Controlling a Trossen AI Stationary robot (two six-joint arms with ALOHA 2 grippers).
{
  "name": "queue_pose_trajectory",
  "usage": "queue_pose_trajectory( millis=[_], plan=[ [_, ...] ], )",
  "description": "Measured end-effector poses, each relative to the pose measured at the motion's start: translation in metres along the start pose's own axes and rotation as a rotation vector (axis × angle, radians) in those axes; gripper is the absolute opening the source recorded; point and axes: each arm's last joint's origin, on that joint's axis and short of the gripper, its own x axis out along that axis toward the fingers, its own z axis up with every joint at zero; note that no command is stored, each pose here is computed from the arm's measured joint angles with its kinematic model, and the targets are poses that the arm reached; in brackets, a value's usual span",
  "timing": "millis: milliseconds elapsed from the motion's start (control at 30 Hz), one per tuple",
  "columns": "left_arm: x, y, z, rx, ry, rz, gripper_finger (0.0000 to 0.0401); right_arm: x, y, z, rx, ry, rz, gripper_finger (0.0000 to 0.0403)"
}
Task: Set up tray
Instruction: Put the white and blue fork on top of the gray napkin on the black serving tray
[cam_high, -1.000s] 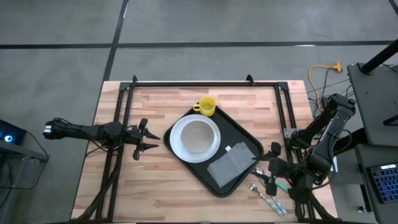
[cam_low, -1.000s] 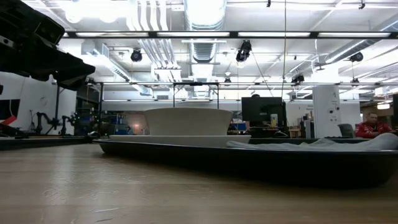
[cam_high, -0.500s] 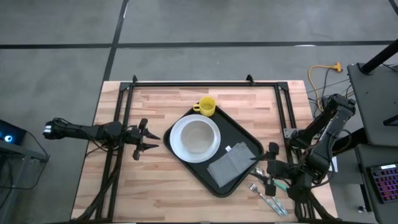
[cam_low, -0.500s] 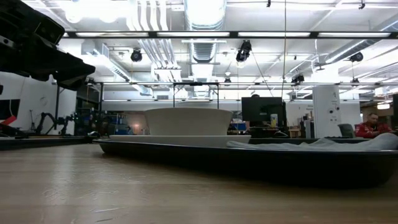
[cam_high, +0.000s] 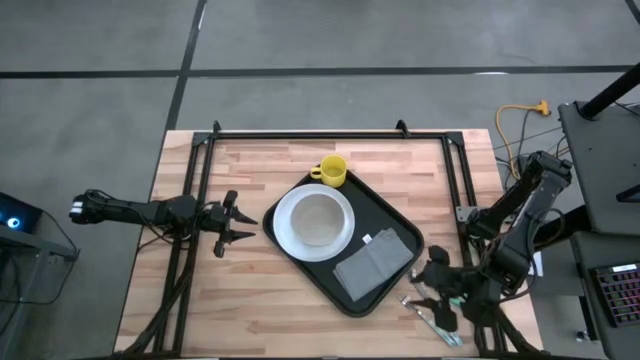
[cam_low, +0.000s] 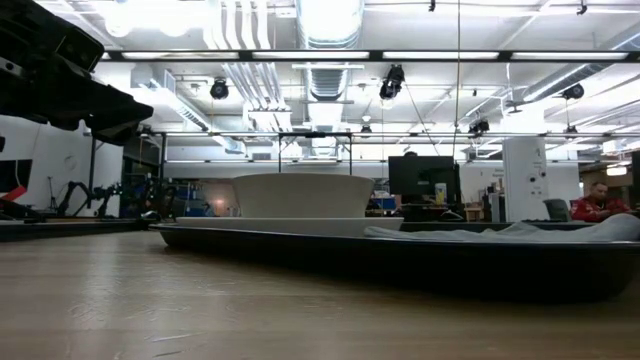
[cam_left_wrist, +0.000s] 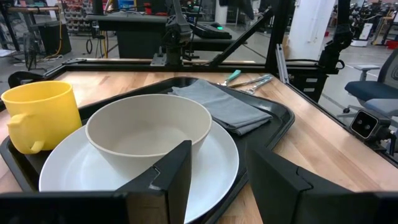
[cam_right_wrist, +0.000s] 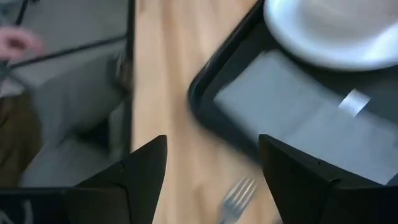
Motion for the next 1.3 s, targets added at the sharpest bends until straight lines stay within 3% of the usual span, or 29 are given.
queue_pose_trajectory(
  millis=[200, 567, 933, 1300],
  plan=[
    [0.0, 0.0, 0.0, 0.0, 0.0, 0.0, 0.0136, 0.014, 0.003, -0.017, 0.101, 0.267, 0.024, 0.0242],
    [0.0, 0.0, 0.0, 0.0, 0.0, 0.0, 0.0136, 0.056, 0.014, -0.05, 0.272, 0.585, -0.128, 0.0242],
    [0.0, 0.0, 0.0, 0.0, 0.0, 0.0, 0.0136, 0.073, 0.016, -0.063, 0.325, 0.641, -0.211, 0.0242],
    [0.0, 0.0, 0.0, 0.0, 0.0, 0.0, 0.0136, 0.087, 0.015, -0.073, 0.301, 0.664, -0.294, 0.0227]
  ],
)
